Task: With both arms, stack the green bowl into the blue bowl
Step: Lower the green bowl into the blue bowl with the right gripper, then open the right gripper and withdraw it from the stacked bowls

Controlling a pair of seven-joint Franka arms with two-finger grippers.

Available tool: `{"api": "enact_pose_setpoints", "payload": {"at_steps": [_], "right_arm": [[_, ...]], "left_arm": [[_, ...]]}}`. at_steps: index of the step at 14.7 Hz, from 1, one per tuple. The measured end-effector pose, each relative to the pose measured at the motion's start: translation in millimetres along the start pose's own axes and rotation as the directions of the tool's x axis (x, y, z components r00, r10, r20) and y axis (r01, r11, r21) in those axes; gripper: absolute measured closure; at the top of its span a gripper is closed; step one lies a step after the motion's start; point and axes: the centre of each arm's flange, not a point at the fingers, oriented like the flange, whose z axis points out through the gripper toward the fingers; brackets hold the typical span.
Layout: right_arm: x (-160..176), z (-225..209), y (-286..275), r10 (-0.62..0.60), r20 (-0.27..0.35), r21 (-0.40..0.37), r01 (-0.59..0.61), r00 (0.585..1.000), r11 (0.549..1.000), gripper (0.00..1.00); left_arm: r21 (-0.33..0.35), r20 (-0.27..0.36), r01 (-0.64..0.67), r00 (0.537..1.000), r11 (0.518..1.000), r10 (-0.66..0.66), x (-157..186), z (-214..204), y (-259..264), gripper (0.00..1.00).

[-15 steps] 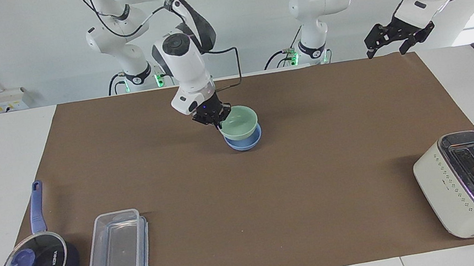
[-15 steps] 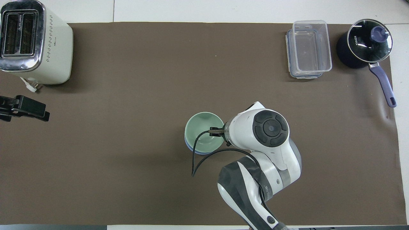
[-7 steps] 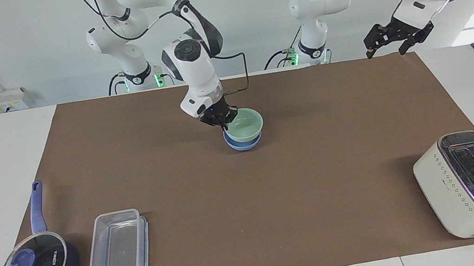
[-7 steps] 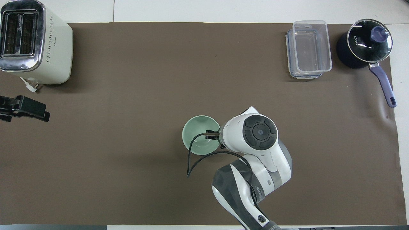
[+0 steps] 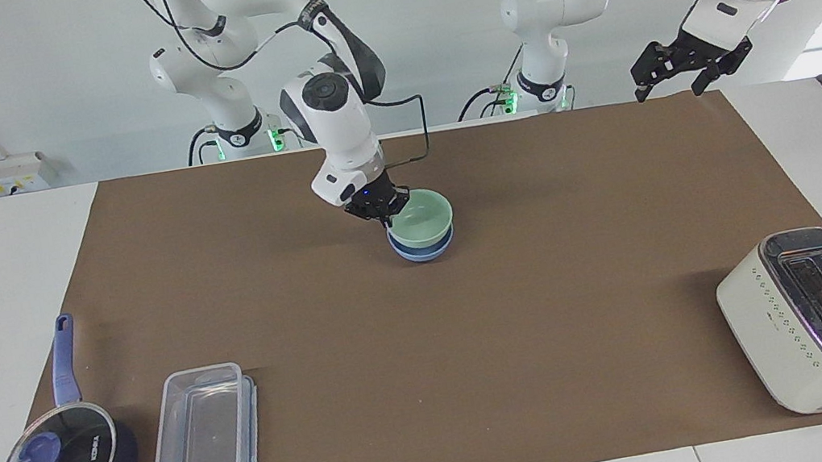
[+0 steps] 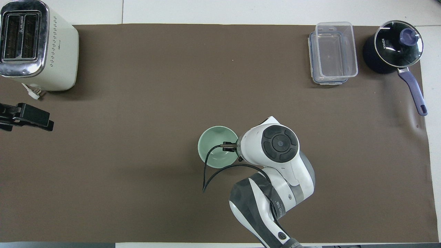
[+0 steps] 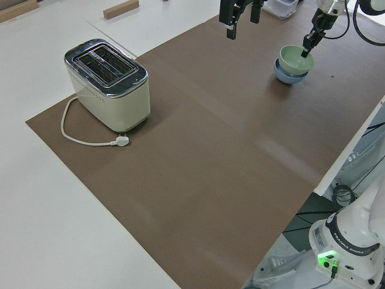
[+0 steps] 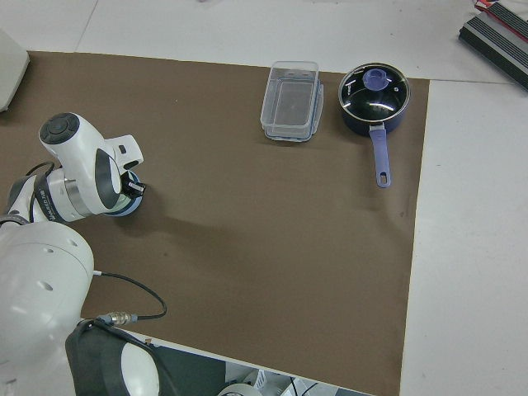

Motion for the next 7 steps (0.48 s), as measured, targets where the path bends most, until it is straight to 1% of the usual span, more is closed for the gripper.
{"api": "enact_pose_setpoints", "payload": {"at_steps": [1, 2, 5, 7], "right_arm": [[0, 0, 0, -0.011, 0.000, 0.000, 0.011, 1.000, 1.000, 0.95], [0, 0, 0, -0.024, -0.001, 0.000, 0.024, 1.000, 1.000, 0.89], [0, -2, -1, -0.039, -0.005, 0.003, 0.039, 0.999, 0.999, 0.60], [3, -10, -1, -0.039, -0.018, 0.013, 0.039, 0.999, 0.999, 0.40]], "left_arm": [[0.000, 0.000, 0.003, 1.000, 1.000, -0.003, 0, 0, -2, 0.00], [0.000, 0.000, 0.008, 1.000, 1.000, -0.008, 0, 0, -4, 0.00], [-0.001, -0.001, 0.018, 1.000, 1.000, -0.018, 0, 0, -9, 0.00], [-0.001, -0.001, 0.018, 1.000, 1.000, -0.018, 0, 0, -9, 0.00]]}}
